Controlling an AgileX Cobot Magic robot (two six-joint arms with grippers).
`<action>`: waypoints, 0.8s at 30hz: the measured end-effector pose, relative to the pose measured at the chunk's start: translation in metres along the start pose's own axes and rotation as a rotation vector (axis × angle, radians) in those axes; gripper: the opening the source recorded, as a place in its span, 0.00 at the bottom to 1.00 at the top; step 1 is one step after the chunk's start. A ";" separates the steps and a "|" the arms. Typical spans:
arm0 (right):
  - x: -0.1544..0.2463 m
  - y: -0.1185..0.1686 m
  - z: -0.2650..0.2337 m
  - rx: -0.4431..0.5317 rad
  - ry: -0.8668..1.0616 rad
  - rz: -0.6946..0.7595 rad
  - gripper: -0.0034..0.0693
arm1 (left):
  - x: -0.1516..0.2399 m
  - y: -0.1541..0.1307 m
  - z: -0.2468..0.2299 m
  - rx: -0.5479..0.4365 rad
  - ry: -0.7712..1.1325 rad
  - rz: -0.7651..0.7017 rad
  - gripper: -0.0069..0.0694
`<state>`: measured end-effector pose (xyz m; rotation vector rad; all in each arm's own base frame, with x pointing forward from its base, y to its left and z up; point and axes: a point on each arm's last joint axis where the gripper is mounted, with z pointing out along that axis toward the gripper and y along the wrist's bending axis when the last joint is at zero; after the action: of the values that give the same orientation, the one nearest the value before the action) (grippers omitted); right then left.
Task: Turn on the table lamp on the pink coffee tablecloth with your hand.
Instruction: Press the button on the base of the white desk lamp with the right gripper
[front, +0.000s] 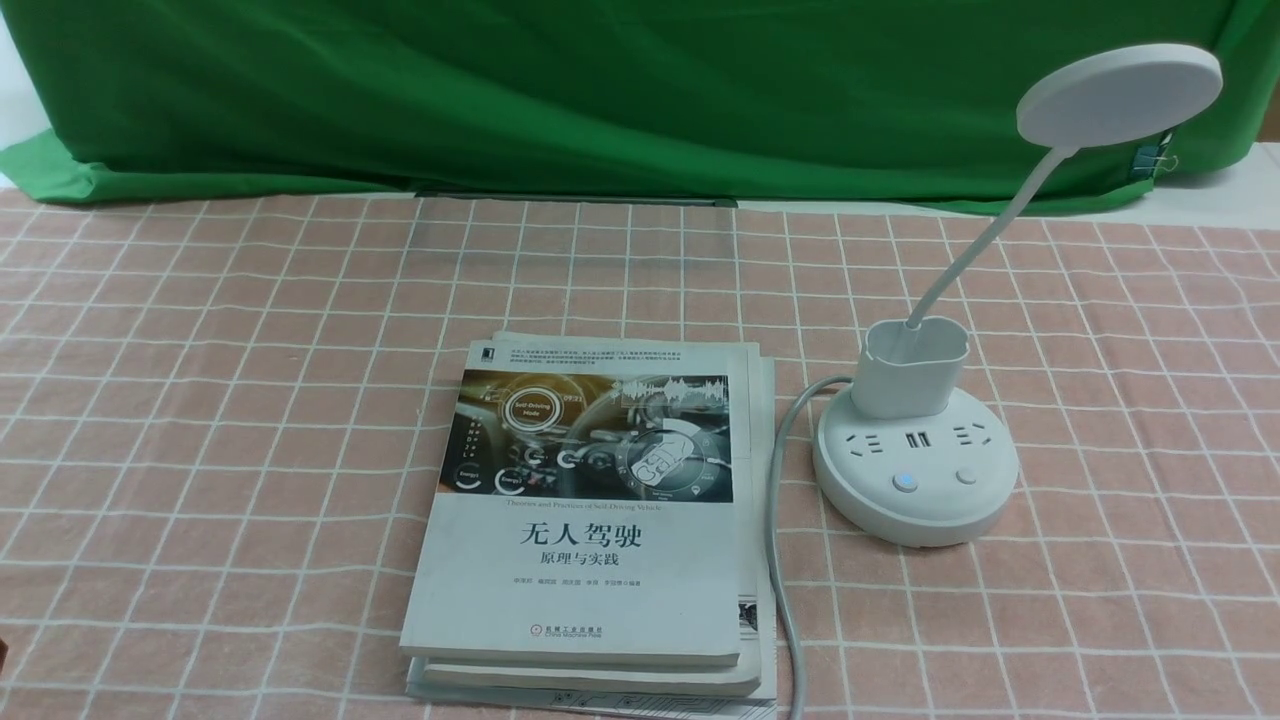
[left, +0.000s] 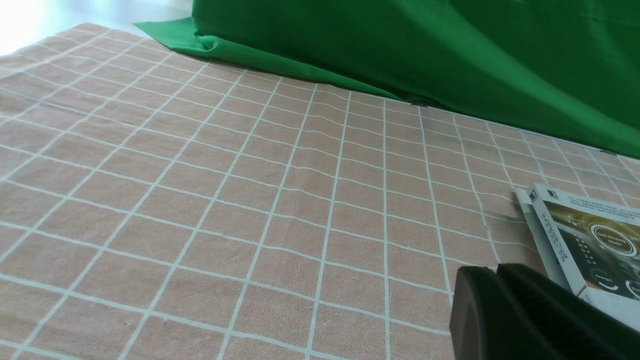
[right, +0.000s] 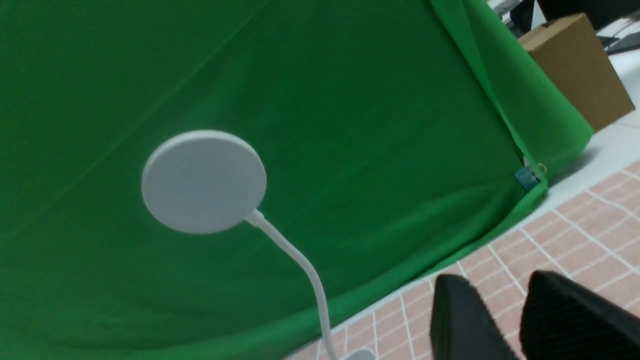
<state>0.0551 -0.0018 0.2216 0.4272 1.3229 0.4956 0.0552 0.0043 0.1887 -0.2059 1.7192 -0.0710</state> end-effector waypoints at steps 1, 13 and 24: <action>0.001 0.000 0.000 0.003 0.012 0.006 0.34 | 0.000 0.000 0.000 0.000 0.000 0.000 0.11; -0.042 0.070 0.068 0.001 0.909 -0.452 0.10 | 0.000 0.000 0.000 0.000 0.000 0.002 0.11; 0.030 0.054 0.183 0.035 1.362 -0.585 0.10 | 0.000 0.000 0.000 0.000 0.000 0.002 0.11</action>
<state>0.2345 0.0567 0.2642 -0.3998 2.6412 0.2219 0.0552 0.0043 0.1887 -0.2042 1.7194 -0.0695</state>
